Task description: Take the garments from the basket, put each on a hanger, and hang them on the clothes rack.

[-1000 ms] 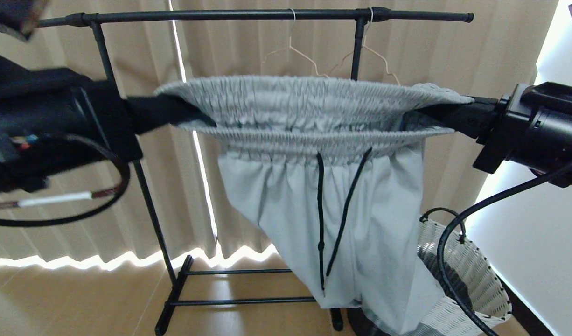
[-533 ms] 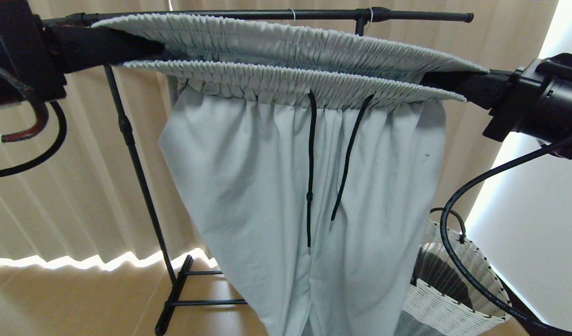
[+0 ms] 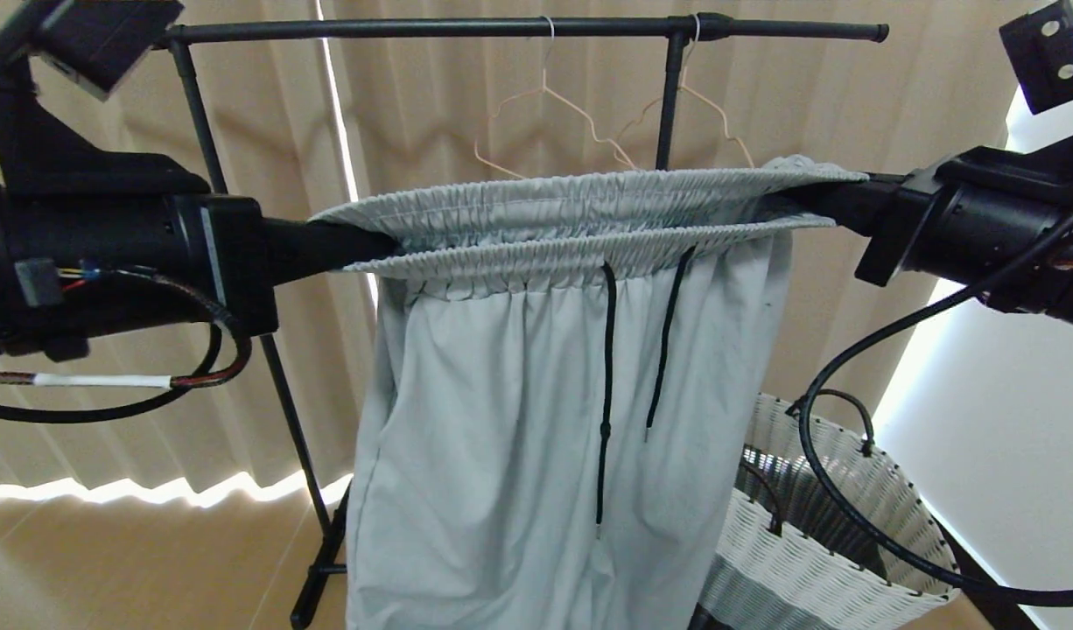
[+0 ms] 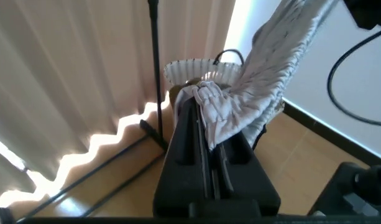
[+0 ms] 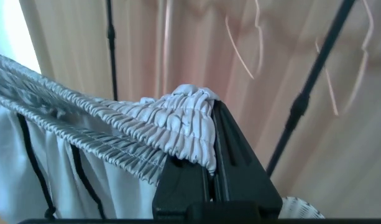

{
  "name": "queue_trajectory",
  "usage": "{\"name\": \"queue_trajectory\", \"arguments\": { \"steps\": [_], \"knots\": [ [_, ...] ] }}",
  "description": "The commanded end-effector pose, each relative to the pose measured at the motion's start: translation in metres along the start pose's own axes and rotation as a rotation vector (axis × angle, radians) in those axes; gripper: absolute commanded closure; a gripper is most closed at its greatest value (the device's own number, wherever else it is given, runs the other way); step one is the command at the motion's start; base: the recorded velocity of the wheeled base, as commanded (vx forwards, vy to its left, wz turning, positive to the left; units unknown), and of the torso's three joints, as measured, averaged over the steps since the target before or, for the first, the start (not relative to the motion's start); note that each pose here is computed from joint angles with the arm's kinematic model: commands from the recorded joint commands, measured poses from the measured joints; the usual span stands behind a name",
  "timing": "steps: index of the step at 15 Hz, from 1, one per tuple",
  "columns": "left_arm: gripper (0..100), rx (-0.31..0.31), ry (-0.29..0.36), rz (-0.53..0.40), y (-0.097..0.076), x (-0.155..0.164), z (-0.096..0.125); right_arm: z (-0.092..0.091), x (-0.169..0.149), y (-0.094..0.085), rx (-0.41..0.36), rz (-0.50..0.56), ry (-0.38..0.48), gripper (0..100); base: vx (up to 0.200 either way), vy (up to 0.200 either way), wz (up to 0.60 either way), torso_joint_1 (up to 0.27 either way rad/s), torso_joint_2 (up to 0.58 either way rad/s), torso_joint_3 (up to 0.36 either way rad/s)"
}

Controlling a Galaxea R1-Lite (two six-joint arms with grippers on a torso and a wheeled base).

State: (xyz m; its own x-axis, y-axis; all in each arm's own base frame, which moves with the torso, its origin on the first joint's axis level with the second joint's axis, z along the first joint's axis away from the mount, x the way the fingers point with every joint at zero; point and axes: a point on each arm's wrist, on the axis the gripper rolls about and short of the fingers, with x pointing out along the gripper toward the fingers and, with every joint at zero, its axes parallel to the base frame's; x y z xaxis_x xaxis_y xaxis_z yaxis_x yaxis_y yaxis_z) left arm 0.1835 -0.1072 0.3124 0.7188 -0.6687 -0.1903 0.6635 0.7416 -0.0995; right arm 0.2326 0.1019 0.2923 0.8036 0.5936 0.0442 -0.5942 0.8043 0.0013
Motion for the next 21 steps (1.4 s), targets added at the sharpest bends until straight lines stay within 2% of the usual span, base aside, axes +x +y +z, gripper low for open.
{"name": "queue_trajectory", "arguments": {
  "steps": [1,3,6,8,13,14,17,18,21],
  "knots": [
    [100,-0.001,0.009,-0.008,0.001,0.013,-0.003,-0.004,0.001,-0.006,0.003,-0.021,0.014,100,0.000,0.000,0.00,0.000,0.00,0.000],
    [100,0.005,-0.007,0.013,0.003,0.021,0.000,-0.005,-0.001,-0.011,0.004,-0.042,0.016,100,0.000,0.000,0.00,0.000,0.00,0.000],
    [100,0.009,-0.018,0.040,0.007,0.034,-0.001,-0.015,-0.006,-0.014,0.011,-0.060,0.050,100,0.000,0.000,0.00,0.000,0.00,0.000],
    [100,0.016,-0.034,0.045,0.009,0.042,0.004,-0.013,-0.016,-0.014,0.008,-0.080,0.038,100,0.000,0.000,0.00,0.000,0.00,0.000],
    [100,0.016,-0.034,0.044,0.014,0.062,0.009,-0.009,-0.051,0.000,-0.001,-0.058,0.013,100,0.000,0.000,0.00,0.000,0.00,0.000],
    [100,0.013,-0.027,0.042,0.015,0.067,0.008,-0.007,-0.063,0.010,0.001,-0.015,0.016,100,0.000,0.000,0.00,0.000,0.00,0.000],
    [100,0.012,-0.019,0.043,0.017,0.077,0.009,-0.016,-0.082,0.031,0.029,0.137,0.107,100,0.000,0.000,0.00,0.000,0.00,0.000],
    [100,0.011,-0.018,0.043,0.017,0.078,0.009,-0.018,-0.084,0.033,0.033,0.165,0.116,100,0.000,0.000,0.00,0.000,0.00,0.000],
    [100,0.010,-0.014,0.048,0.018,0.077,0.008,-0.019,-0.083,0.032,0.024,0.159,0.118,100,0.000,0.000,0.00,0.000,0.00,0.000]
  ]
}}
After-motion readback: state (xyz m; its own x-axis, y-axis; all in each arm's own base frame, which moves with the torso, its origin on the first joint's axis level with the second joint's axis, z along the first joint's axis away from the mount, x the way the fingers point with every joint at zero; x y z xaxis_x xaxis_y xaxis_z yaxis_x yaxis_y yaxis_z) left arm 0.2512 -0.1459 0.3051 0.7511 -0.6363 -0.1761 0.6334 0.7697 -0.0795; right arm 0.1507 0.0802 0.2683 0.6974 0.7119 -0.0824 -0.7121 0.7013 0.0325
